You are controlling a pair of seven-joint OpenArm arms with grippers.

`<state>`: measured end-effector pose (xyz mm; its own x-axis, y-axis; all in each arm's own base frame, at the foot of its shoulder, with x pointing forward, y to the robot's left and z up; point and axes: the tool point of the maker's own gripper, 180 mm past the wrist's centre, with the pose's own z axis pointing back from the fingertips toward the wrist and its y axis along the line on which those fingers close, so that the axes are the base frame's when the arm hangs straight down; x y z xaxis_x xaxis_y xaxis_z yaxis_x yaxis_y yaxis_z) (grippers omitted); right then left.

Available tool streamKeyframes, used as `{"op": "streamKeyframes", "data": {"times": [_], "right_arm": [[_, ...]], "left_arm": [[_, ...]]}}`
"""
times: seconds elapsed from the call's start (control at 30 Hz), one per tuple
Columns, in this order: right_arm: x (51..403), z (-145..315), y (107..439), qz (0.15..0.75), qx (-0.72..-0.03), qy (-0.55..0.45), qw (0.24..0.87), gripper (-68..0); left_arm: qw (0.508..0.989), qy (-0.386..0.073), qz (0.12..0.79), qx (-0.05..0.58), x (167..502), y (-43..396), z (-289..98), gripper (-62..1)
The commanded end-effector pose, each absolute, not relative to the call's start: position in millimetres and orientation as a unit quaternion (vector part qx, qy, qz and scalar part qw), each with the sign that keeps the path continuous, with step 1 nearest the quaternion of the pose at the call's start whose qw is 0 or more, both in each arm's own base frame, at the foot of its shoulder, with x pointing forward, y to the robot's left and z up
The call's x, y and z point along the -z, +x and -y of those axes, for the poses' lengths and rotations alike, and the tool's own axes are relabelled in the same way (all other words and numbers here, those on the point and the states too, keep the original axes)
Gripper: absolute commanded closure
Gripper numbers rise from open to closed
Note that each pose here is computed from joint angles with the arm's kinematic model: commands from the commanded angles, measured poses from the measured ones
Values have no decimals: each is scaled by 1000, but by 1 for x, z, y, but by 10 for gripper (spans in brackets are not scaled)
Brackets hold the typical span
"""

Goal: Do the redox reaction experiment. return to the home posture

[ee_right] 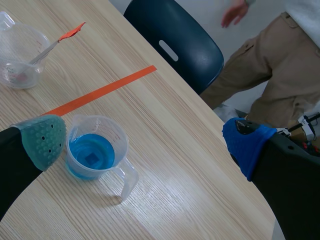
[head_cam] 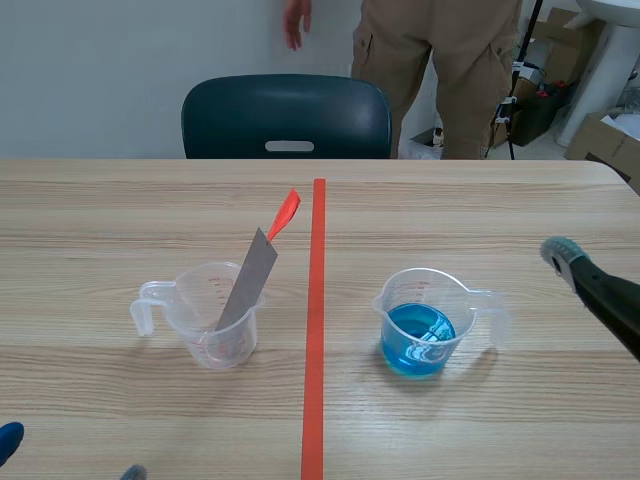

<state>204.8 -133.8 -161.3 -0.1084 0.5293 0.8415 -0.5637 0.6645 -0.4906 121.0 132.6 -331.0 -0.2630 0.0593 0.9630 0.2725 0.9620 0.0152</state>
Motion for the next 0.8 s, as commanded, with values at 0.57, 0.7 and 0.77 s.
{"op": "streamKeyframes", "data": {"times": [0.57,0.7,0.77], "right_arm": [[115,139,231,695,-364,-8,621,-679],[104,147,238,711,-344,-30,612,-679],[98,150,240,720,-335,-37,607,-679]], "left_arm": [[585,-103,799,92,324,123,-136,-623],[582,-102,801,96,322,124,-137,-623],[573,-102,806,103,316,126,-138,-623]]}}
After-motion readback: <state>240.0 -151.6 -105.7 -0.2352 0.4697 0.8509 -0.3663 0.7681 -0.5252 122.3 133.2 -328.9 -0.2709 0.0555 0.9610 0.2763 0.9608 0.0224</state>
